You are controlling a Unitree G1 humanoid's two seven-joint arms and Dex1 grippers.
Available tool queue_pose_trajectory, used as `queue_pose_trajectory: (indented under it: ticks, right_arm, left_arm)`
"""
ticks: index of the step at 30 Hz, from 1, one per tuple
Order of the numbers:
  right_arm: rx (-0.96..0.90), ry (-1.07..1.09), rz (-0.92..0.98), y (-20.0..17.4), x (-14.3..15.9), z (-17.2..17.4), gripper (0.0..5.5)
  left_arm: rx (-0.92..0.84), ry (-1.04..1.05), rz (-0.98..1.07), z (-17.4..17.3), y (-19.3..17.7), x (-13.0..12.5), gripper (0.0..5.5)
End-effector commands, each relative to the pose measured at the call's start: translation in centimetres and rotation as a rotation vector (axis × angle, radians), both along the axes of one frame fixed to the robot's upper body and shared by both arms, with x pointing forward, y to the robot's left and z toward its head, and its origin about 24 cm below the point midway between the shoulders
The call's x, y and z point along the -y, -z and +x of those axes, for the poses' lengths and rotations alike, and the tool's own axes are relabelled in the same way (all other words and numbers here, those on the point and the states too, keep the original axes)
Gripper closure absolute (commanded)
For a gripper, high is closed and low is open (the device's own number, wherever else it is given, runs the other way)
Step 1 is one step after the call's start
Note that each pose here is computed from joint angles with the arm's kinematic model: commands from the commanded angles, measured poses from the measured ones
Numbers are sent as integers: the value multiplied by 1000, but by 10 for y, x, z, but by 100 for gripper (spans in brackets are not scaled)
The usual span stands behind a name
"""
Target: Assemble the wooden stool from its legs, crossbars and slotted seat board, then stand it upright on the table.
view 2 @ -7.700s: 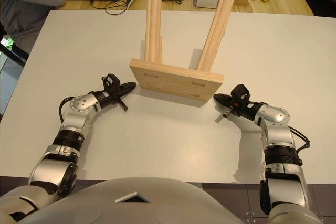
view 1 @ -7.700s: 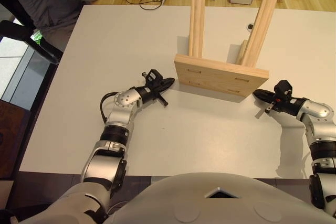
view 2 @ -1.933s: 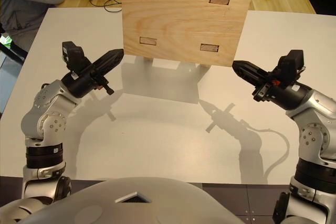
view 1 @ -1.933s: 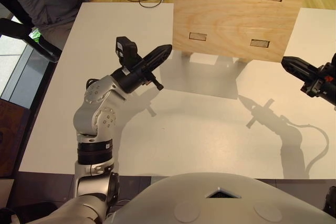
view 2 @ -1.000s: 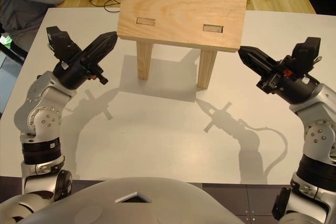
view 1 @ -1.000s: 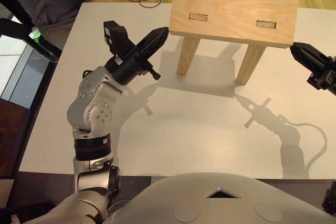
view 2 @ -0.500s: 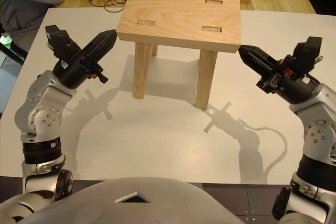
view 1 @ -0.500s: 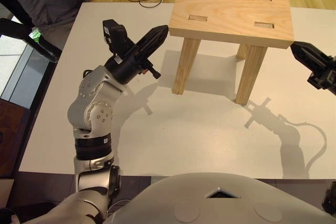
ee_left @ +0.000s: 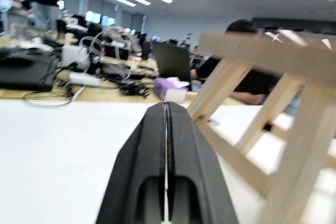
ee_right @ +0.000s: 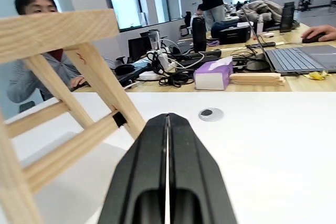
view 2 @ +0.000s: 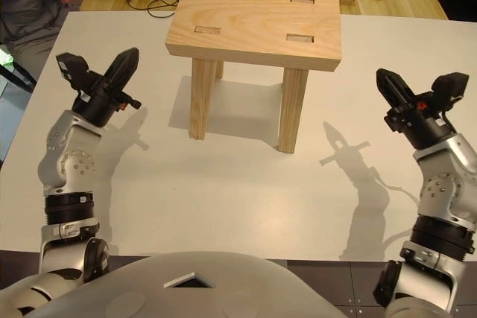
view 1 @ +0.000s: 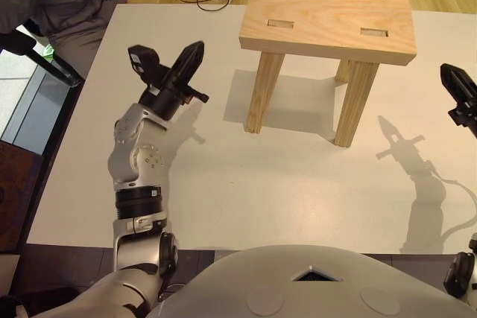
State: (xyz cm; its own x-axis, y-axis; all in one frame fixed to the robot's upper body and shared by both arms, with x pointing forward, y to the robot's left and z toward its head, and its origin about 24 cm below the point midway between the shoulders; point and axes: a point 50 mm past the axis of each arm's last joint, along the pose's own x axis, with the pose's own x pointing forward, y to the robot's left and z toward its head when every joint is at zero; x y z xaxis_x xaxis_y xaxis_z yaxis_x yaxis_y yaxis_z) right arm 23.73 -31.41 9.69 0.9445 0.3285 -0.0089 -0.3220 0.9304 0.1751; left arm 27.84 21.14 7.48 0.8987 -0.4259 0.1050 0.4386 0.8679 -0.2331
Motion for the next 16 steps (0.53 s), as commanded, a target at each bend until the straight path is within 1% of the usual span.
queue_pose_trajectory:
  ticks: [1, 3, 5, 7, 8, 13, 16]
  right_arm:
    - [-77, 154, -52, 44, -4, -2, 550]
    - [-135, 273, -110, 71, 1, -7, 550]
    - [-215, 371, -156, 101, 3, -17, 550]
    - [-283, 411, -167, 127, -3, -28, 550]
    - [-299, 411, -162, 135, -8, -31, 550]
    - [-304, 390, -105, 147, -27, -31, 550]
    - [-299, 402, -67, 146, -28, -29, 550]
  left_arm:
    - [-99, -132, 88, -7, 43, 0, 548]
    - [-122, -175, 100, -10, 59, 5, 548]
    - [-148, -202, 106, -11, 74, 16, 548]
    - [-176, -219, 114, -11, 87, 28, 548]
    - [-187, -230, 119, -11, 91, 31, 548]
    - [-242, -274, 130, -12, 105, 33, 548]
    - [-242, -283, 136, -14, 106, 32, 548]
